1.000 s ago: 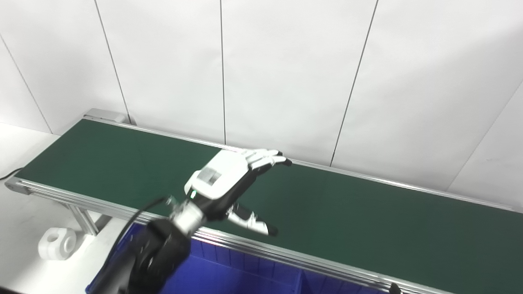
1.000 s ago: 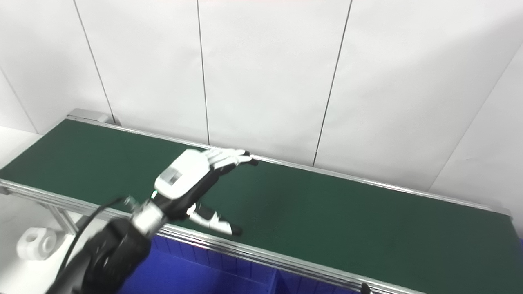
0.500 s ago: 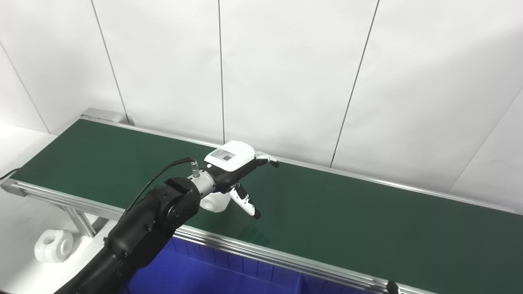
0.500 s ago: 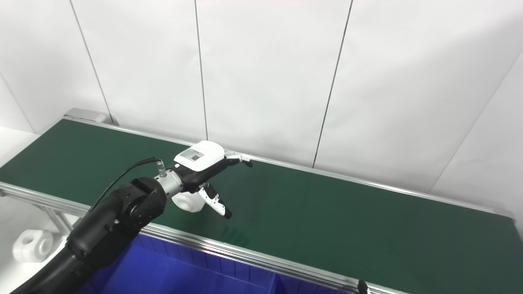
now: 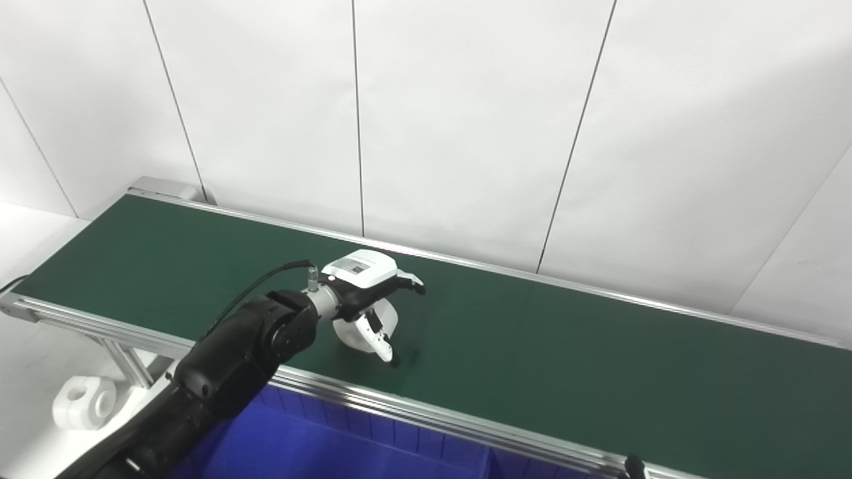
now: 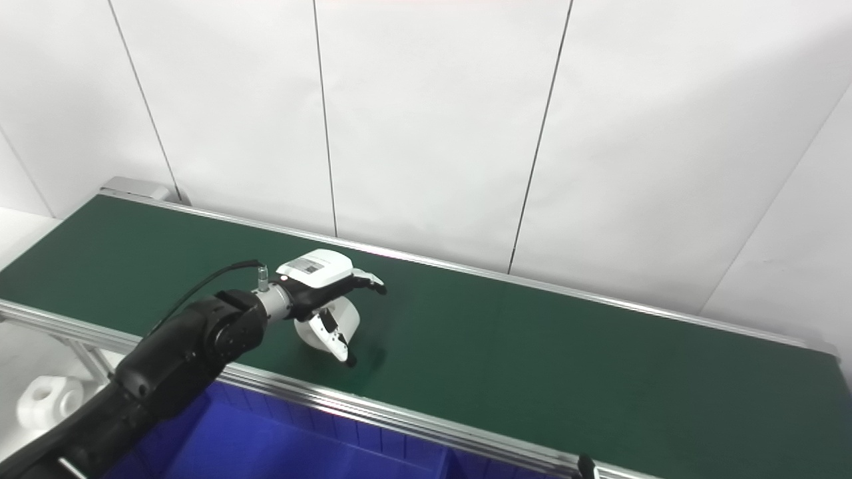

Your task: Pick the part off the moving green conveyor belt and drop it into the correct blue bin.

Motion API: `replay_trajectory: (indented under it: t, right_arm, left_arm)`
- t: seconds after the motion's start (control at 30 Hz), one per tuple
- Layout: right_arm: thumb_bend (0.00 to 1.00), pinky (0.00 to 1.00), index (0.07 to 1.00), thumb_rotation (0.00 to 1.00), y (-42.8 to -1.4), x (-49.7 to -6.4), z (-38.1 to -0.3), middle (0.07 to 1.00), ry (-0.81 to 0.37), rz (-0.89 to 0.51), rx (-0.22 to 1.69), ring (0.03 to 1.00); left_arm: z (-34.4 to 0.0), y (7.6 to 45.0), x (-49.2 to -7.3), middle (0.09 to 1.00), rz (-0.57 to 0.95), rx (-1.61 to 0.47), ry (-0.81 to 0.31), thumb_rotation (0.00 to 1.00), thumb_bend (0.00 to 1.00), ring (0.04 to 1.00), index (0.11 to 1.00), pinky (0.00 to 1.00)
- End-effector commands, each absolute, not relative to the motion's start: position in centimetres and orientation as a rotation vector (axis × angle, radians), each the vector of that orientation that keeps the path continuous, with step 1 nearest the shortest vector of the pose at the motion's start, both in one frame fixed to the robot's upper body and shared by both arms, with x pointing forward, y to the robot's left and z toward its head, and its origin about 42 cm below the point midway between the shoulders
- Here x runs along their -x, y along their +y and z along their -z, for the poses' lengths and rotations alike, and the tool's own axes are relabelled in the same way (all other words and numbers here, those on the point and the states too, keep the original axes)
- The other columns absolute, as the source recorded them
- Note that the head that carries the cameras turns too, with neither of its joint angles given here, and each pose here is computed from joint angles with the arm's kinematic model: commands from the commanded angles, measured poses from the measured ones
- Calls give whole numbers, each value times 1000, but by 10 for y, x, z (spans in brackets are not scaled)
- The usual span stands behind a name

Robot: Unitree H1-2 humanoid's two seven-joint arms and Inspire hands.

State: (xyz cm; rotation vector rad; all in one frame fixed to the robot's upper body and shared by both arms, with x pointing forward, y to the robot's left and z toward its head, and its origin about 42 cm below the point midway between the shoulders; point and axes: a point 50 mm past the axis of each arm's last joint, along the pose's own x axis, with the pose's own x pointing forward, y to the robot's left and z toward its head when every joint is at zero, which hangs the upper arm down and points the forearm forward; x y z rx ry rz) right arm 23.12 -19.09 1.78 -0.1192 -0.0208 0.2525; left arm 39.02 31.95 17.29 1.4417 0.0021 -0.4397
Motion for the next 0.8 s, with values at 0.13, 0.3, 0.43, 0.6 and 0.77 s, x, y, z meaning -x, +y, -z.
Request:
replay_trajectory:
  t: [0.13,0.3,0.43,0.6,0.77]
  right_arm:
    - [764,993,1000,1000,-186,-234,-32,1000,-116,-263,119,973]
    - [777,988,1000,1000,-185,-233,-32,1000,-113,-267,122,969]
    - [805,972,1000,1000,-183,-233,-34,998,-118,-272,116,960]
    - [801,962,1000,1000,-182,-232,-36,994,-123,-284,112,958]
    - [805,951,1000,1000,-181,-229,-38,984,-116,-284,108,946]
  left_arm:
    - [-194,333,-405,846,343,-1521,-63,334,1000,841,827,776]
    - [-183,329,-407,858,263,-1588,-57,277,989,852,845,786]
    - [-170,324,-410,853,253,-1636,-41,272,983,848,844,782]
    - [-147,307,-411,799,280,-1588,23,267,989,802,803,723]
    - [-118,286,-407,652,290,-1499,11,188,790,636,650,610]
